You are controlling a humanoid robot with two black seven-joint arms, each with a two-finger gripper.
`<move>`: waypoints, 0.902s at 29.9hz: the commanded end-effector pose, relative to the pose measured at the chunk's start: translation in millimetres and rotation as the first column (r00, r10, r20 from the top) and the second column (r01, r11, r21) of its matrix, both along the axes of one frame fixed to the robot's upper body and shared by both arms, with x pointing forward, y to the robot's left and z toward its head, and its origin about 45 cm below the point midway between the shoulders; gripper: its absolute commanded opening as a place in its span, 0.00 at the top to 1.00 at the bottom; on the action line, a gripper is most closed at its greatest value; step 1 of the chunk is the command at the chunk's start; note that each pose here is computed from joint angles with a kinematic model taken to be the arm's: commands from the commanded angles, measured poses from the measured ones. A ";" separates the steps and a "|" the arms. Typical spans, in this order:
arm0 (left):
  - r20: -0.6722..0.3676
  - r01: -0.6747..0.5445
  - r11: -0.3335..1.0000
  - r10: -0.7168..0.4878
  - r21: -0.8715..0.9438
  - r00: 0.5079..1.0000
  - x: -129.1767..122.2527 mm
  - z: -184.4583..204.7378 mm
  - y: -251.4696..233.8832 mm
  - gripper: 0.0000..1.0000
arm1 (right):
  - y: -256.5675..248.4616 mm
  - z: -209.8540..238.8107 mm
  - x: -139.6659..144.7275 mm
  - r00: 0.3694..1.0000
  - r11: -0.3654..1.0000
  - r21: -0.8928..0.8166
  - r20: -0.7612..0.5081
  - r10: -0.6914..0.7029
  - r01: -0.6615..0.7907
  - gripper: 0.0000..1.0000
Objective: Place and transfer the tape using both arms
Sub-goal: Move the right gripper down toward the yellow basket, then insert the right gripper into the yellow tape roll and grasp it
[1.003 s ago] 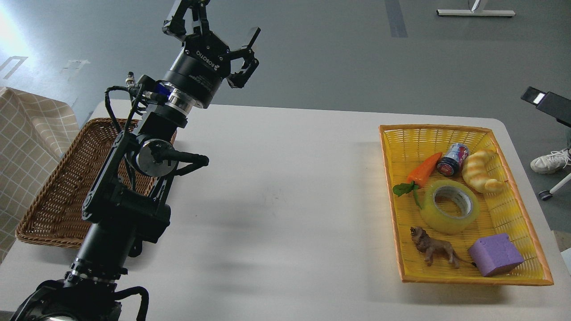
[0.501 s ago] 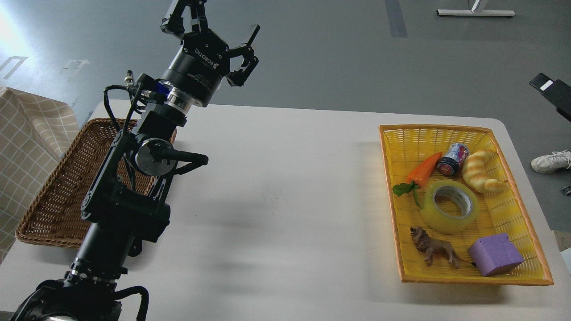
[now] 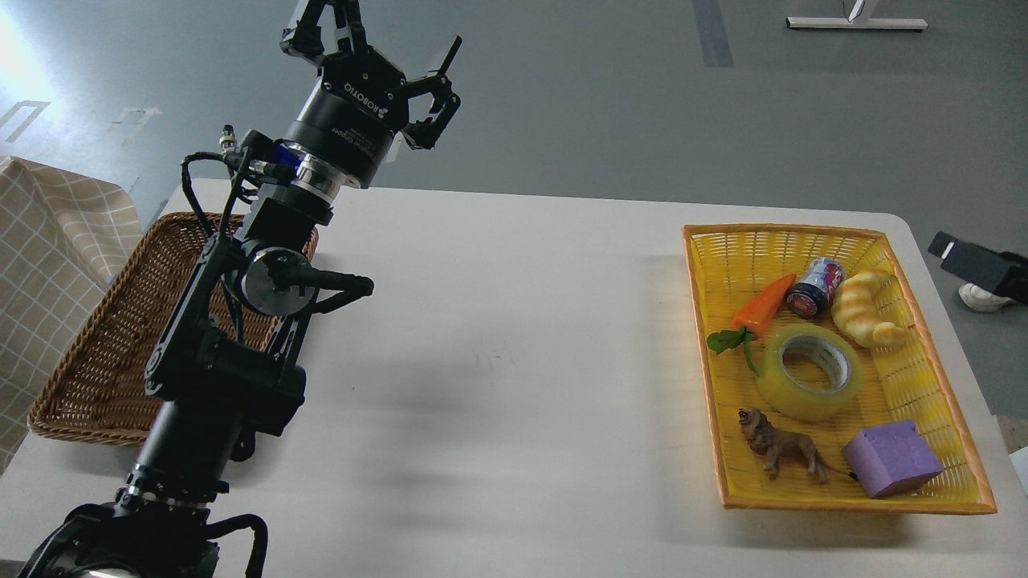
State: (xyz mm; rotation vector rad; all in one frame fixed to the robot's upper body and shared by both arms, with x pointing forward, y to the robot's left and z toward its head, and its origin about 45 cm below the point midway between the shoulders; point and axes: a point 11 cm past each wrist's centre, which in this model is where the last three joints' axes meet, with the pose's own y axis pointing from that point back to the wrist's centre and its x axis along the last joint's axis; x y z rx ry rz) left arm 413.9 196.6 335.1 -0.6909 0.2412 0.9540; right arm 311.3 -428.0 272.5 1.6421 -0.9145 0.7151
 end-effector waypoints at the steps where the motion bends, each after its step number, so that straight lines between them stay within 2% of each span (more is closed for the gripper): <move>1: -0.005 -0.005 1.000 0.005 -0.001 1.000 0.6 -0.7 0.8 0.02 | 10.1 -31.1 -8.2 0.997 0.994 -0.097 -0.054 0.048 -0.053 0.01; 7: -0.004 -0.007 1.000 0.007 -0.002 1.000 0.6 -0.2 1.3 0.02 | 11.8 -71.1 -13.1 0.991 0.976 -0.198 -0.114 0.064 -0.086 0.01; 11: -0.010 -0.011 1.000 0.011 -0.003 1.000 -0.2 -3.1 2.7 0.02 | 15.4 -77.8 -13.0 0.990 0.960 -0.259 -0.111 0.083 -0.110 0.01; 27: -0.012 -0.011 1.000 0.011 -0.004 1.000 -2.0 -5.0 3.2 0.02 | 44.2 -109.0 -12.5 0.981 0.971 -0.191 -0.157 0.118 -0.147 0.03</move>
